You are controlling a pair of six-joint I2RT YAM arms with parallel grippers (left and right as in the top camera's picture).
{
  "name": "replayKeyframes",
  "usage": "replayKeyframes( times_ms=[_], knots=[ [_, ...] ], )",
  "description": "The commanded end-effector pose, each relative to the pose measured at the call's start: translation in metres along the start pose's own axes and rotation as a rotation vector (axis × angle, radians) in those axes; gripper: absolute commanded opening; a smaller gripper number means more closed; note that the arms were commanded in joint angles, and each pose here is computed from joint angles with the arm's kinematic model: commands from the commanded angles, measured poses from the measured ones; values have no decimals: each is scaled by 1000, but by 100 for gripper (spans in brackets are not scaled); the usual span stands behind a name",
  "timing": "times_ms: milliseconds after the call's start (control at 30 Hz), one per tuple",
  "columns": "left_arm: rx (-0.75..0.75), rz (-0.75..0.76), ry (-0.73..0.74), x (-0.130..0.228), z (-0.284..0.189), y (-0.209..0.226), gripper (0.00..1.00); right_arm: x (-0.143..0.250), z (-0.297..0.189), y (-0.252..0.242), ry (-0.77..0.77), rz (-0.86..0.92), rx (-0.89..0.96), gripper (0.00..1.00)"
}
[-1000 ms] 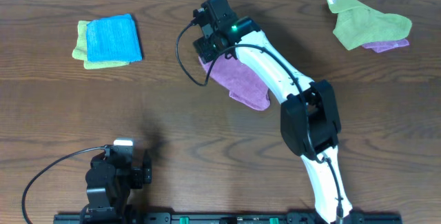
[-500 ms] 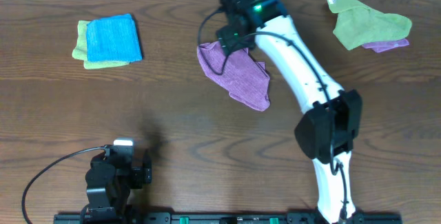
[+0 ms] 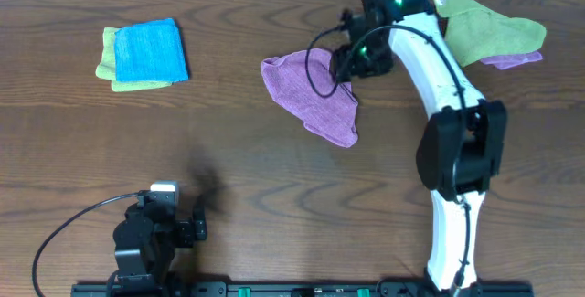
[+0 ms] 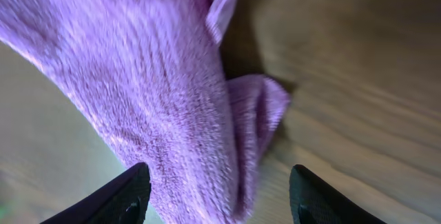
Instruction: Fold the cloth
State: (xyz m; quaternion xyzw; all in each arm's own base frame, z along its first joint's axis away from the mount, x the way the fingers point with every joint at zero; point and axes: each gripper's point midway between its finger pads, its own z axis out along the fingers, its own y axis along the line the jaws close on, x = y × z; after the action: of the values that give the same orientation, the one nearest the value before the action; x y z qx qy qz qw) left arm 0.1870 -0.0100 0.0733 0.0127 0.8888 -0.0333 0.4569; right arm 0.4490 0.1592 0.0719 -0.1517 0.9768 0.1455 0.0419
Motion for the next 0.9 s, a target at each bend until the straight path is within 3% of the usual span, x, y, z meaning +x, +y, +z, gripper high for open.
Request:
replayKeyframes(
  times_ms=[0, 100, 167, 267, 300, 400, 600, 867],
  knots=[
    [19, -8, 5, 3, 2, -3, 95, 16, 23, 10, 68, -32, -79, 65],
    [19, -8, 6, 4, 2, -3, 95, 29, 37, 8, 109, -24, -82, 62],
    [19, -8, 6, 4, 2, -3, 95, 33, 42, 7, 121, -19, -84, 52],
    [19, -8, 6, 4, 2, -3, 95, 37, 46, 6, 129, -17, -83, 17],
    [19, -8, 6, 4, 2, -3, 95, 37, 46, 6, 129, -16, -83, 2],
    [19, -8, 6, 4, 2, -3, 95, 36, 42, 0, 125, 22, -44, 1],
    [19, -8, 6, 4, 2, -3, 95, 11, -1, -46, -10, 96, 282, 1],
    [19, -54, 7, 4, 2, -3, 95, -21, -39, -68, -174, 164, 433, 5]
  ],
)
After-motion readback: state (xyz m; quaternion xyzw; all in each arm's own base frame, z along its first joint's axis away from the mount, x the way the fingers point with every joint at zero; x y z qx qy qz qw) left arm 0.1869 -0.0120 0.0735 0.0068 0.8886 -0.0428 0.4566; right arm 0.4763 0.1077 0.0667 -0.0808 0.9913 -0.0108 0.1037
